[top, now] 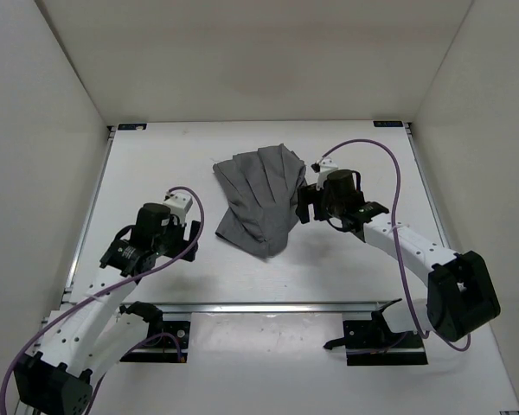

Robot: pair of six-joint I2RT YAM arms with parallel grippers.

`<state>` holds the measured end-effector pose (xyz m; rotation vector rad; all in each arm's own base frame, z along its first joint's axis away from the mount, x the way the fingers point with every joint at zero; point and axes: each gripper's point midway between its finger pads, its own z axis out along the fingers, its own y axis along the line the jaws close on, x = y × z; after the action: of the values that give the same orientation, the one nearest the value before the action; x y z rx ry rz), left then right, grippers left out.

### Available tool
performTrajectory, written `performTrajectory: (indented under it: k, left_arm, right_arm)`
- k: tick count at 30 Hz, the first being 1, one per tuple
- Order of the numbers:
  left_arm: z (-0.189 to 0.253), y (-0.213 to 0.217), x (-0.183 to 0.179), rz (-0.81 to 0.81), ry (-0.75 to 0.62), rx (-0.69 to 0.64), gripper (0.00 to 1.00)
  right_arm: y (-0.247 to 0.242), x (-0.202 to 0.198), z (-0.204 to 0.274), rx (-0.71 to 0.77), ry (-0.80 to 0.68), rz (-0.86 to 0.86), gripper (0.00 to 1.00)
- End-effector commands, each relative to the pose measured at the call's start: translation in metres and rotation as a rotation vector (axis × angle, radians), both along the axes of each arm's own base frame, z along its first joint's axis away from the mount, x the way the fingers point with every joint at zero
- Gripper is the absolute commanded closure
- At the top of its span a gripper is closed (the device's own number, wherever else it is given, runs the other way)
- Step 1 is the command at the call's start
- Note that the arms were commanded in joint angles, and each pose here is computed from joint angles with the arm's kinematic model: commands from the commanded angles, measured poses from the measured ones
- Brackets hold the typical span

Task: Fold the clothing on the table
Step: Flatten the skirt out

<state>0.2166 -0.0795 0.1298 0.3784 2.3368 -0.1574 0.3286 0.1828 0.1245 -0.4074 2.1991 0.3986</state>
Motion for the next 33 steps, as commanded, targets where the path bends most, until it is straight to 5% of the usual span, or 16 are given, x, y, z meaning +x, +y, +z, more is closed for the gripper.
performTrajectory:
  k: [1,8,9,10,11,15,17,19,22,33]
  left_arm:
    - [0.006,-0.003,-0.001,-0.018,-0.032,-0.02,0.01]
    - [0.014,-0.008,-0.003,-0.061,-0.057,-0.055,0.06]
    - [0.012,-0.012,-0.005,-0.083,-0.046,-0.062,0.51]
    - [0.014,-0.012,-0.005,-0.083,-0.053,-0.059,0.84]
    - [0.014,-0.011,-0.005,-0.078,-0.055,-0.051,1.0]
    - [0.021,-0.014,0.002,-0.055,-0.072,-0.062,1.0]
    - [0.021,-0.026,0.005,-0.073,-0.06,-0.068,0.92]
    - [0.026,-0.039,0.011,-0.004,-0.014,-0.179,0.53]
    - [0.057,-0.079,0.033,-0.021,-0.052,-0.452,0.47]
    - [0.003,-0.174,0.048,-0.043,0.142,-0.432,0.41]
  right_arm:
    - [0.01,0.011,0.03,0.081,-0.08,-0.011,0.22]
    - [0.011,0.011,0.032,0.112,-0.08,-0.001,0.21]
    - [0.012,0.01,0.031,0.116,-0.078,0.004,0.21]
    - [0.013,0.009,0.03,0.12,-0.072,0.007,0.21]
    - [0.013,0.008,0.029,0.12,-0.067,0.007,0.21]
    - [0.008,0.008,0.024,0.104,-0.055,-0.008,0.21]
    - [0.007,0.006,0.024,0.119,-0.062,-0.012,0.21]
    - [0.008,0.006,0.025,0.124,-0.068,-0.004,0.21]
    - [0.007,0.006,0.028,0.127,-0.071,-0.008,0.21]
    - [-0.016,0.002,0.036,0.167,-0.098,-0.05,0.2]
